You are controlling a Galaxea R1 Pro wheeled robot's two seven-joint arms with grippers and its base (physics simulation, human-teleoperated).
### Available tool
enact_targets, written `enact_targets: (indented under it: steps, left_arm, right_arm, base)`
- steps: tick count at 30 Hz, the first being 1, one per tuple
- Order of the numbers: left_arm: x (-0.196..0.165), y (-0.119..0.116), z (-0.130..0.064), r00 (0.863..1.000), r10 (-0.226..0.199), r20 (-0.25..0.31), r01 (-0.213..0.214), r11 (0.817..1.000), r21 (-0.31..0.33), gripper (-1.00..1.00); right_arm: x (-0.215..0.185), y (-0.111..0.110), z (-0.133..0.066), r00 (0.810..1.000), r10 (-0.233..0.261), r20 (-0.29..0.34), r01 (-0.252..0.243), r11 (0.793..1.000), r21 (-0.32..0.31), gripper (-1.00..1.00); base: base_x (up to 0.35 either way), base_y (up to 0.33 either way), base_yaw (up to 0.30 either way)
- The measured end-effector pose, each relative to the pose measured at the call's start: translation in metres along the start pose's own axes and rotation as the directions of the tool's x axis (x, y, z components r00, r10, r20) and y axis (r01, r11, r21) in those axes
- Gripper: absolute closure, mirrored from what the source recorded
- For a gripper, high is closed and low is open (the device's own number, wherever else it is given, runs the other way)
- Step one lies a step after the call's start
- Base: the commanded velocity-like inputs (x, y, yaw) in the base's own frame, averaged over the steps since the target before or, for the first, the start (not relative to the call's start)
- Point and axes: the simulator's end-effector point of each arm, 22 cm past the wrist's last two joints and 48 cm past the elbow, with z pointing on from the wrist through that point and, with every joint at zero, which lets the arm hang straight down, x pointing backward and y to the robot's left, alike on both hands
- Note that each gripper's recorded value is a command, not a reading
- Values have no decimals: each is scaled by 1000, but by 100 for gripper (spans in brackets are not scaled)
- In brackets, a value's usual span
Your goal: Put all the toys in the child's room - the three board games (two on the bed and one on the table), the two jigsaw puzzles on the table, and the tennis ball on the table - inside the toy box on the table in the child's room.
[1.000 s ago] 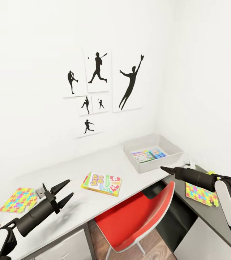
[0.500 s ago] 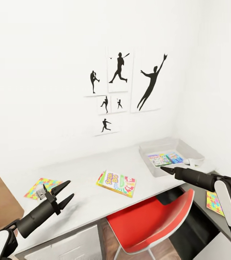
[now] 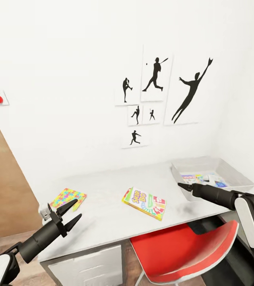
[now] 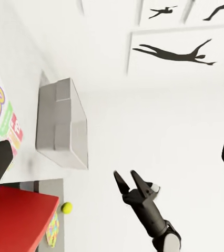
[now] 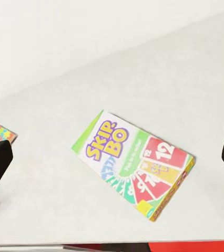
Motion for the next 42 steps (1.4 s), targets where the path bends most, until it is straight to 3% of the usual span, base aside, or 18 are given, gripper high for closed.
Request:
enact_targets:
  steps: [14, 22, 25, 26, 29, 33, 38, 42]
  left_arm:
    - [15, -6, 14, 999, 11, -47, -11, 1000, 12, -100]
    - [5, -25, 34, 997, 65, -51, -63, 998, 28, -100]
    - [-1, -24, 50, 990, 126, -65, -128, 991, -32, -100]
    - [-1, -24, 50, 990, 127, -65, -129, 991, -33, -100]
    - [-8, -18, 68, 977, 195, -85, -205, 971, -121, -100]
    - [-11, -19, 89, 965, 241, -105, -257, 949, -181, -100]
    - [-1, -8, 115, 963, 226, -144, -255, 939, -232, -100]
    - [3, -3, 124, 964, 214, -156, -248, 937, -246, -100]
  right_arm:
    - [-7, -26, 15, 999, 46, -14, -45, 996, 76, -100]
    - [-9, -38, 26, 996, 83, -30, -80, 993, 89, -100]
    - [-9, -46, 33, 993, 110, -46, -105, 990, 96, -100]
    - [-9, -45, 33, 993, 111, -46, -106, 990, 96, -100]
    - [-7, -54, 42, 987, 145, -68, -137, 985, 105, -100]
    - [-3, -65, 52, 980, 175, -92, -163, 979, 126, -100]
    - [-4, -83, 62, 978, 188, -92, -171, 971, 165, -100]
    - [-2, -92, 67, 976, 196, -92, -177, 966, 187, -100]
  base:
    - [0, 0, 296]
    - [0, 0, 299]
    - [0, 0, 300]
    - [0, 0, 300]
    - [0, 0, 300]
    - [0, 0, 300]
    - [0, 0, 243]
    - [0, 0, 126]
